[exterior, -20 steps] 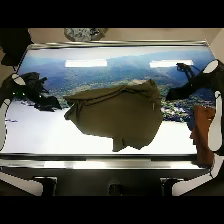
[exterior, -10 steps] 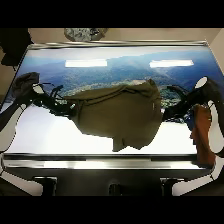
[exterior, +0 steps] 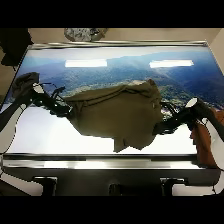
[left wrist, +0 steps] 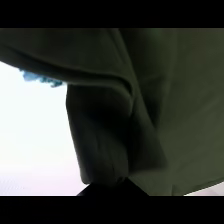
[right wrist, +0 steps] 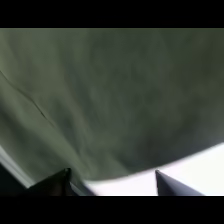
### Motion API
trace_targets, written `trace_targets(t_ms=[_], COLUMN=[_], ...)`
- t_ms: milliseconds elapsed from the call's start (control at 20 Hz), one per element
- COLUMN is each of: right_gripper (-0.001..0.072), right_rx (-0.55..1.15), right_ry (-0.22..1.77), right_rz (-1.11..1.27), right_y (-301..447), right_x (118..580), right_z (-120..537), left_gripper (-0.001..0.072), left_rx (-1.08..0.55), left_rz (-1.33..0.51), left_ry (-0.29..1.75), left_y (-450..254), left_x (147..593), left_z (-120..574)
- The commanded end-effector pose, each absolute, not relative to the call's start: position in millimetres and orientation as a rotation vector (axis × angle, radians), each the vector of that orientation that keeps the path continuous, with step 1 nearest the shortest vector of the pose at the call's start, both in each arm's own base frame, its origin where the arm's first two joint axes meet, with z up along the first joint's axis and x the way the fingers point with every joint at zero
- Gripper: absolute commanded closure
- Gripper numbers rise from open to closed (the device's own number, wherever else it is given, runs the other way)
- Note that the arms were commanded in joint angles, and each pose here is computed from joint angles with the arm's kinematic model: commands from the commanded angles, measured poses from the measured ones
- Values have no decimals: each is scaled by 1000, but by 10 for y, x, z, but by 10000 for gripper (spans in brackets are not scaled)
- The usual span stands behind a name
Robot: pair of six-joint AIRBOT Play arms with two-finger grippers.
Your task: Fold the shirts.
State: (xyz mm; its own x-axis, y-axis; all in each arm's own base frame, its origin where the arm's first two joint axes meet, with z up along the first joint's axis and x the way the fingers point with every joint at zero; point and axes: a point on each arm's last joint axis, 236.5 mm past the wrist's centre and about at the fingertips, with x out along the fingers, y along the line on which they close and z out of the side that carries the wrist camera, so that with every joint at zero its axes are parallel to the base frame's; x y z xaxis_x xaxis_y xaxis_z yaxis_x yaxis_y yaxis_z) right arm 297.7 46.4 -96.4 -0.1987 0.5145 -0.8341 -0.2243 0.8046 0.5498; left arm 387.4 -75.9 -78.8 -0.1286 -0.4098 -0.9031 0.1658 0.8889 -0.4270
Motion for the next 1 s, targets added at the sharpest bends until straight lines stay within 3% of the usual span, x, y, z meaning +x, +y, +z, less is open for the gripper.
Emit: trace_targets(t_ms=[0, 50, 100, 150, 250, 350, 450, 550, 650, 750, 850, 950], right_gripper=[237, 376, 641, 671, 672, 672, 671, 670, 670, 670, 671, 671], right_rx=[278, 303, 317, 323, 234, 74, -143, -369, -544, -575, -546, -519], right_ry=[1502, 1493, 1491, 1487, 1432, 1245, 962, 581, 178, -117, -254, -267], right_rz=[515, 483, 483, 503, 587, 598, 499, 305, 77, -92, -142, -134], right_y=[426, 420, 439, 473, 477, 374, 145, -110, -257, -255, -150, -62], right_x=[3352, 3398, 3405, 3403, 3476, 3804, 4202, 4315, 3798, 2930, 2241, 1904], right_z=[-1136, -1140, -1128, -1093, -872, -291, 795, 2409, 4111, 5206, 5590, 5599], left_gripper=[676, 676, 676, 677, 678, 678, 678, 678, 678, 679, 679, 680], left_rx=[-191, -197, -201, -199, -179, -127, -83, -82, -107, -157, -153, -138], left_rz=[-506, -502, -502, -506, -502, -486, -440, -378, -316, -276, -288, -293], left_ry=[1634, 1640, 1649, 1653, 1585, 1396, 1116, 778, 438, 112, -94, -169], left_y=[-763, -765, -768, -770, -764, -750, -731, -713, -663, -614, -645, -664], left_x=[3825, 3812, 3793, 3773, 3844, 4067, 4282, 4232, 3795, 3079, 2373, 1936], left_z=[-686, -677, -667, -640, -422, 179, 1176, 2514, 3840, 4929, 5478, 5639])
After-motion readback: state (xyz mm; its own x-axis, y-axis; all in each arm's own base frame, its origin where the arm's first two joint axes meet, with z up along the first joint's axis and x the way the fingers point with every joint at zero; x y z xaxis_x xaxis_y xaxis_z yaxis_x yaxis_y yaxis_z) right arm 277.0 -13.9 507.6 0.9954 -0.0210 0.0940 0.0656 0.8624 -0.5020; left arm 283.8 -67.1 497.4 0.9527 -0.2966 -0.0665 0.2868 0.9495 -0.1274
